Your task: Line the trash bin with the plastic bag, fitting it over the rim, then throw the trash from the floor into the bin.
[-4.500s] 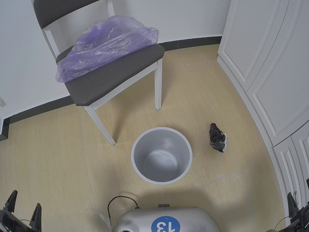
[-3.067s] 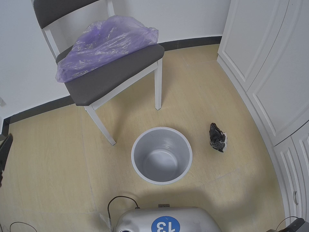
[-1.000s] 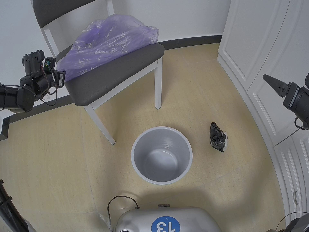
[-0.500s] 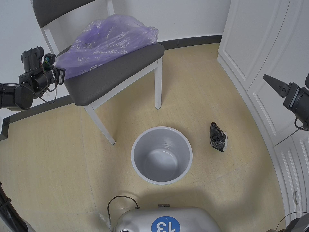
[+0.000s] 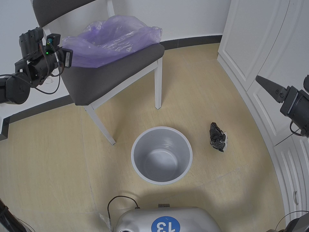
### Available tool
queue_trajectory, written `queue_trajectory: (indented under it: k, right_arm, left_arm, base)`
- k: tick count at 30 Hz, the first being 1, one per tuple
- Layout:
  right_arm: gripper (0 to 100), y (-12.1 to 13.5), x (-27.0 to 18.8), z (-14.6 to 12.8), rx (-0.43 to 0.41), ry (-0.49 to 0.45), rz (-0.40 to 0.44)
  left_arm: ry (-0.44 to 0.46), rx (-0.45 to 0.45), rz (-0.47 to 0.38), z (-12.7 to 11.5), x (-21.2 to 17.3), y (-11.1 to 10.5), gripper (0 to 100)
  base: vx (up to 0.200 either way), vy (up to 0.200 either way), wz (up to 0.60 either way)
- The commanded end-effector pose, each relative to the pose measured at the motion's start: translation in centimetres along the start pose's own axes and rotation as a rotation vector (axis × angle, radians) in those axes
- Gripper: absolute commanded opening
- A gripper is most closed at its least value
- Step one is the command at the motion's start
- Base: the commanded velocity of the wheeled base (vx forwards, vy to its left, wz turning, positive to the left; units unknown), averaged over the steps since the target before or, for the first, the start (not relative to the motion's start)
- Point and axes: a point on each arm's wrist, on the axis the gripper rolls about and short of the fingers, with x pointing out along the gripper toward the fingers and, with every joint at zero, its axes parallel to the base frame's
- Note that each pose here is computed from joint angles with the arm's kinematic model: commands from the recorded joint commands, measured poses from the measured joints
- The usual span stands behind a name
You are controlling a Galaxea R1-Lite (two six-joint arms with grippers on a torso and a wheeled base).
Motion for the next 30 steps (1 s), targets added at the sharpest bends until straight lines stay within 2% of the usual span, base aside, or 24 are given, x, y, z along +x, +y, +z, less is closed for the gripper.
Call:
queue_trajectory:
  k: [1, 7, 15, 23, 26, 30]
  right_arm:
    - [100, 1.0, -0.3, -1.2, 0.001, 0.044, 0.059]
    - [100, 1.1, -0.5, -1.7, -0.003, 0.063, 0.069]
    - [100, 0.9, -0.6, -2.4, -0.017, 0.089, 0.069]
    - [100, 0.5, -0.1, -3.4, -0.025, 0.131, 0.051]
    - [100, 0.4, 0.2, -3.6, -0.028, 0.142, 0.041]
    - [100, -0.8, 0.8, -3.2, -0.028, 0.124, -0.026]
  left_arm:
    - [-0.102, -0.028, -0.071, 4.7, -3.8, -1.2, 0]
    - [-0.124, -0.030, -0.126, 7.5, -6.1, -2.6, 0]
    - [-0.216, -0.092, -0.231, 12.3, -11.0, -5.5, 0]
    - [-0.278, -0.117, -0.316, 15.1, -14.7, -7.9, 0]
    - [-0.296, -0.115, -0.330, 15.7, -15.4, -8.2, 0]
    - [-0.322, -0.127, -0.367, 16.2, -16.6, -8.4, 0]
  base:
    - [0.000, 0.000, 0.00]
    - [0.000, 0.000, 0.00]
    - [0.000, 0.000, 0.00]
    - [0.000, 0.000, 0.00]
    - [0.000, 0.000, 0.00]
    - [0.000, 0.000, 0.00]
